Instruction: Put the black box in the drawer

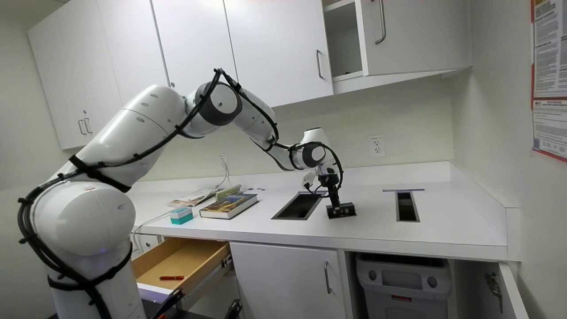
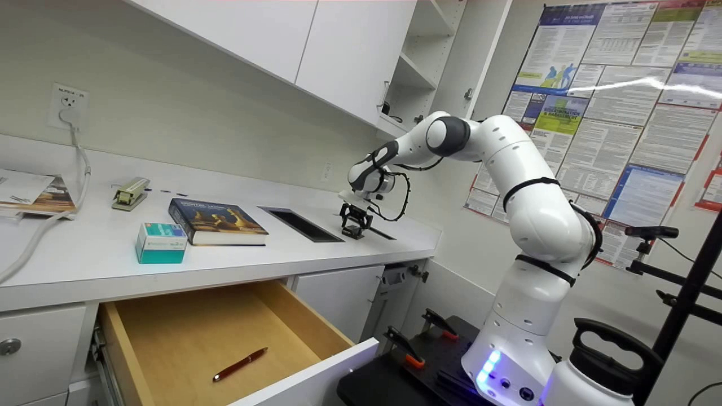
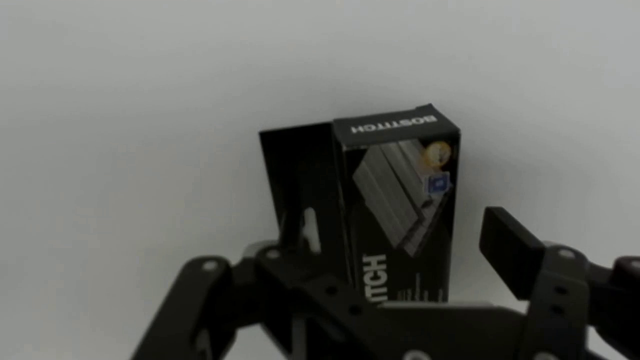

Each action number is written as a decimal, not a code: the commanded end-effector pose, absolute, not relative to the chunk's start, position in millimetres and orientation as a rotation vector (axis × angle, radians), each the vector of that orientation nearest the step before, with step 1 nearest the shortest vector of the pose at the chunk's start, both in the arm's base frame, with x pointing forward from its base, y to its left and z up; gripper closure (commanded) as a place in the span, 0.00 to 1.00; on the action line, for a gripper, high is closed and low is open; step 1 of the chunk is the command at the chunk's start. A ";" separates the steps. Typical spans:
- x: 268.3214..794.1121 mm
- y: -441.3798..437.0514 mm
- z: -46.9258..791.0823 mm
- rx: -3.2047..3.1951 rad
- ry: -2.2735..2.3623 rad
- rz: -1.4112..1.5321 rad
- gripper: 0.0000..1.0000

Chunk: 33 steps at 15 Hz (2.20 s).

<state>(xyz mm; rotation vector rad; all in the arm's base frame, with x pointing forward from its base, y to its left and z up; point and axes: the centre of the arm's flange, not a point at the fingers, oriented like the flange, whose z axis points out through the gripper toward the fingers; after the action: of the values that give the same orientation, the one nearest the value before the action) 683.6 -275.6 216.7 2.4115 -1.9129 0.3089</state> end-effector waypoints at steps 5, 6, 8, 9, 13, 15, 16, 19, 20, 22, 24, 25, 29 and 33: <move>697.6 -286.6 223.2 2.411 -1.922 0.286 0.73; 698.0 -286.8 224.5 2.412 -1.921 0.288 0.79; 697.6 -285.5 226.8 2.415 -1.910 0.287 0.81; 696.2 -283.9 228.9 2.419 -1.902 0.286 0.81; 680.6 -268.1 249.6 2.464 -1.804 0.319 0.81; 674.5 -255.1 259.6 2.509 -1.722 0.328 0.81; 670.2 -244.4 263.9 2.531 -1.696 0.323 0.81; 656.1 -205.7 274.5 2.604 -1.572 0.322 0.81; 651.9 -190.7 276.8 2.629 -1.520 0.317 0.81; 639.8 -159.8 282.1 2.688 -1.399 0.305 0.81; 623.0 -125.8 288.9 2.745 -1.258 0.331 0.81; 615.5 -110.4 291.7 2.773 -1.190 0.332 0.81; 575.5 -46.5 315.7 2.866 -0.884 0.437 0.81; 530.2 12.3 346.3 2.962 -0.595 0.503 0.81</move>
<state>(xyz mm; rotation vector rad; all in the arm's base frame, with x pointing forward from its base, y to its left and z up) 586.6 -20.5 312.2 2.8867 -0.7886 0.4611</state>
